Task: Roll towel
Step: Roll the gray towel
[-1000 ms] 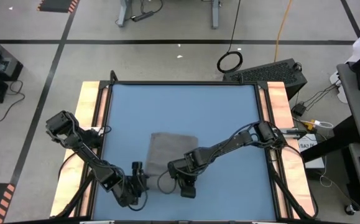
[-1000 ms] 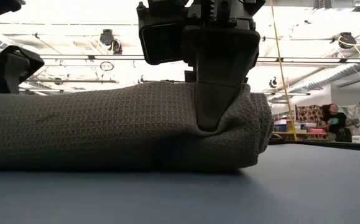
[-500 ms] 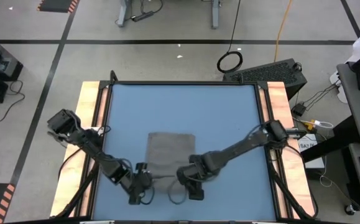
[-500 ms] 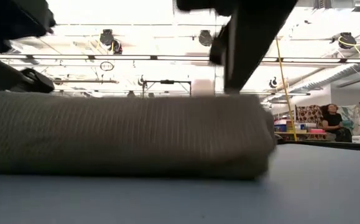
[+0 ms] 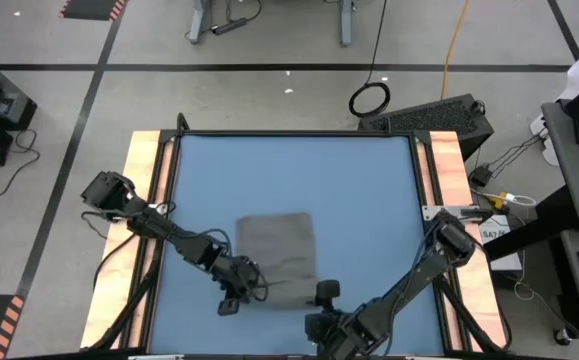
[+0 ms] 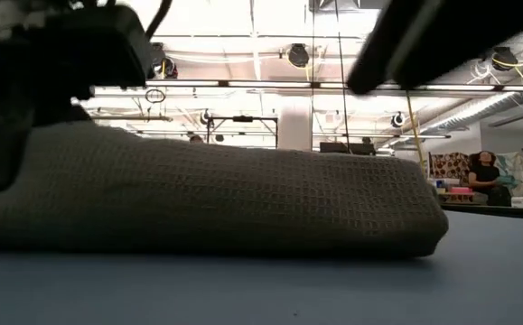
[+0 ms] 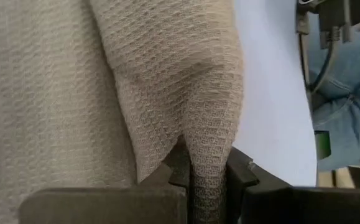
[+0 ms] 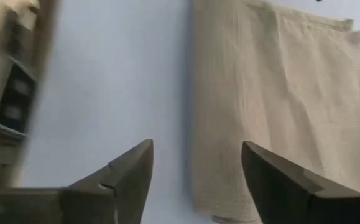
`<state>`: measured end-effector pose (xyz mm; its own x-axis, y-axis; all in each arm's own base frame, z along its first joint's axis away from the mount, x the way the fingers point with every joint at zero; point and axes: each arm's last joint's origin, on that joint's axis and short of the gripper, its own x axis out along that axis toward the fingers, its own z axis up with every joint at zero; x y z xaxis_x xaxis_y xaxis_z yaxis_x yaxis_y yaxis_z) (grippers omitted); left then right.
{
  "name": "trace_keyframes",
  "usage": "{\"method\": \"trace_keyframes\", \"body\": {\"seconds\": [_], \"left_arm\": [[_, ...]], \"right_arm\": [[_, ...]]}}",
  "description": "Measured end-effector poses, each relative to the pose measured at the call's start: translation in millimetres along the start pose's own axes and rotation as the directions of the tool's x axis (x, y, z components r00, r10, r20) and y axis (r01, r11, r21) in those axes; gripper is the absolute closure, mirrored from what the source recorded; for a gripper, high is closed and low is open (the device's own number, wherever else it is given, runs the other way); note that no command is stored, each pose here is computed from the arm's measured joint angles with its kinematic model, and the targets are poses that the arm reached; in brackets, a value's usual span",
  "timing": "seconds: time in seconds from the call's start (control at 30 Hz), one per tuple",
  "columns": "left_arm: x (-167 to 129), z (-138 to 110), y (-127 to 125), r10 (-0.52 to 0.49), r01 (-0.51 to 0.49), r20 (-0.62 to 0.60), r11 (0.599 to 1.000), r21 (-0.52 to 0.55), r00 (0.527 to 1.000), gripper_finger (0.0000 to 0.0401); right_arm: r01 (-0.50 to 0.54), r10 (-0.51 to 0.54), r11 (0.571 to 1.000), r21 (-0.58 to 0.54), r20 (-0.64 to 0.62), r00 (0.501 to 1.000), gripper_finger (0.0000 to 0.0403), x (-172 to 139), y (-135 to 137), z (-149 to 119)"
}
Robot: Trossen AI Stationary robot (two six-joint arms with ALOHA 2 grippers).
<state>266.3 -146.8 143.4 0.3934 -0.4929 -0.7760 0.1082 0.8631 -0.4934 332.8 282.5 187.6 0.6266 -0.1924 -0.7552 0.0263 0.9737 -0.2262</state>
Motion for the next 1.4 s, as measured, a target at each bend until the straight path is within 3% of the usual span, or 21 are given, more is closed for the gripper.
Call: {"method": "trace_keyframes", "body": {"seconds": [0.23, 0.47, 0.7, 0.9, 1.0, 1.13, 1.27, 1.4], "left_arm": [[5.8, -15.7, 15.6, -0.083, 0.086, 0.042, 0.993, -0.083, 0.996, 0.0364], [8.3, -30.4, 24.7, -0.115, 0.119, 0.040, 0.983, -0.139, 0.993, 0.0356], [8.1, -31.3, 26.7, -0.116, 0.120, 0.037, 0.984, -0.133, 0.993, 0.0351], [8.3, -31.3, 26.8, -0.118, 0.122, 0.040, 0.986, -0.116, 0.992, 0.0349], [8.4, -31.2, 26.9, -0.117, 0.121, 0.043, 0.986, -0.115, 0.992, 0.0348], [8.7, -30.0, 25.7, -0.103, 0.111, 0.074, 0.989, -0.099, 0.992, 0.0347], [9.9, -29.0, 21.8, -0.070, 0.078, 0.133, 0.995, -0.055, 0.989, 0.0323], [7.2, -27.8, 20.5, -0.069, 0.078, 0.146, 0.996, -0.053, 0.987, 0.0269]], "right_arm": [[0.169, -0.175, 0.980, -0.108, -0.053, 0.983, 0.0120, 37.0, 7.8, -26.8], [0.216, -0.226, 0.972, -0.095, -0.107, 0.968, 0.0110, 56.1, -10.0, -24.3], [0.173, -0.191, 0.975, -0.137, -0.131, 0.973, 0.0108, 62.3, -18.8, -17.5], [0.085, -0.096, 0.995, -0.059, -0.222, 0.970, 0.0103, 72.7, -34.4, -10.7], [-0.017, 0.021, 1.000, 0.017, -0.298, 0.954, 0.0121, 80.7, -47.9, -4.6], [-0.112, 0.150, 0.986, 0.123, -0.361, 0.920, 0.0175, 90.5, -63.7, 1.4], [-0.183, 0.231, 0.971, 0.157, -0.391, 0.891, 0.0254, 96.4, -73.2, 4.1], [-0.235, 0.288, 0.956, 0.177, -0.400, 0.870, 0.0346, 100.4, -77.8, 5.5]]}}
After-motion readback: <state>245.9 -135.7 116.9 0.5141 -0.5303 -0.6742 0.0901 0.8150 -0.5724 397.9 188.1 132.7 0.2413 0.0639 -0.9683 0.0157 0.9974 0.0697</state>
